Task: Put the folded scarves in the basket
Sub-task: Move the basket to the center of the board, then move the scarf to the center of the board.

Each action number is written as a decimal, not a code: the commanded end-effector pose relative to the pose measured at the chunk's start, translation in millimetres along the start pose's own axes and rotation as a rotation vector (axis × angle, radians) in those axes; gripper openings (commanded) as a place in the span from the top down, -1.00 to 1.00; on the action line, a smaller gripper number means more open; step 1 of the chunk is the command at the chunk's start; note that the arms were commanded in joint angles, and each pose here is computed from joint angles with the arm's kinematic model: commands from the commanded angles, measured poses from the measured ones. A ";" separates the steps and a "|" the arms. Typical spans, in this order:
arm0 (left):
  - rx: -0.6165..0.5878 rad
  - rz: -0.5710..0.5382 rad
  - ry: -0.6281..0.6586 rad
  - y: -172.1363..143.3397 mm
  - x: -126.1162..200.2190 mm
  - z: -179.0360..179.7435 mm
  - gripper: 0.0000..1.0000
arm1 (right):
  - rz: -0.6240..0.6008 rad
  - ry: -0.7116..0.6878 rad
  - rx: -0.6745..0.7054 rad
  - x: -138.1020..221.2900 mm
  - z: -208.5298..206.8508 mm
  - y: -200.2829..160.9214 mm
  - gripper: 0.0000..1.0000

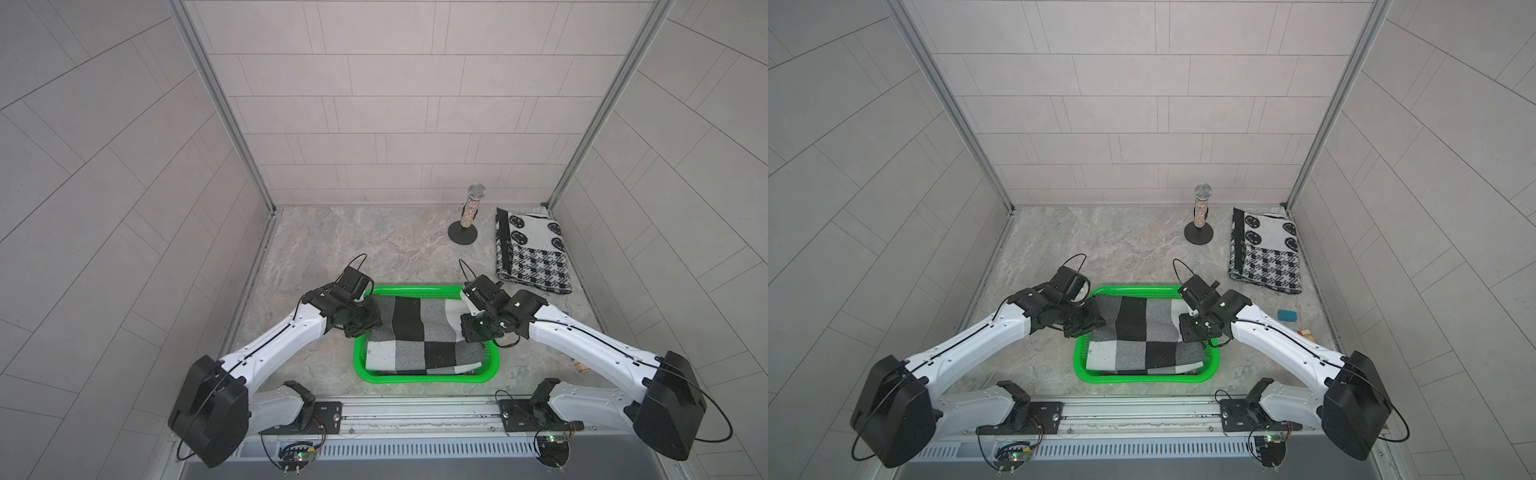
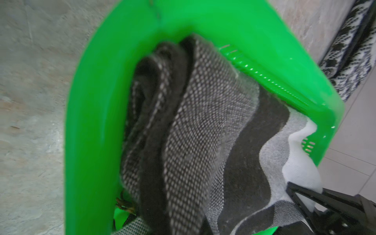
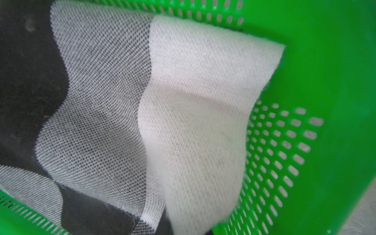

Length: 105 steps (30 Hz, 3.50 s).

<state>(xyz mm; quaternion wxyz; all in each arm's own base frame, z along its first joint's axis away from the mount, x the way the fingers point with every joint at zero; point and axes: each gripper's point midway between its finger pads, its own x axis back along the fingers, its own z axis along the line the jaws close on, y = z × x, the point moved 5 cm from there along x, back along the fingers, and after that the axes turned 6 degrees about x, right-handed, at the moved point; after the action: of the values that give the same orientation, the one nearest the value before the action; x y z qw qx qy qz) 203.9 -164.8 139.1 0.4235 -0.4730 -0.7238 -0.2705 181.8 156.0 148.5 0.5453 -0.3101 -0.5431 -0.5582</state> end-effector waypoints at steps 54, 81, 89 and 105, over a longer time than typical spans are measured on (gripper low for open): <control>-0.033 -0.178 0.159 54.7 -27.1 12.5 0.25 | -0.444 -0.167 -0.934 53.5 -249.6 179.4 0.17; -0.171 -0.174 -0.194 25.9 39.1 -109.3 0.16 | -0.161 -0.259 -0.819 -27.9 -283.0 188.5 -0.28; -0.177 -0.166 -0.181 22.4 33.5 -106.5 0.17 | -0.061 -0.213 -0.761 -59.9 -259.9 181.7 0.52; -0.186 -0.162 -0.193 12.3 33.3 -109.3 0.17 | -0.128 -0.082 -0.777 -65.0 -165.8 171.9 0.65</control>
<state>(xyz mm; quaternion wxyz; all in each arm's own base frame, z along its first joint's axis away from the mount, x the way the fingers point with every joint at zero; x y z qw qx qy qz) 250.5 -229.6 219.8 0.2899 -0.4750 -0.7659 -0.3221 407.5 38.1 94.3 0.3305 -0.4790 -0.3465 -0.7357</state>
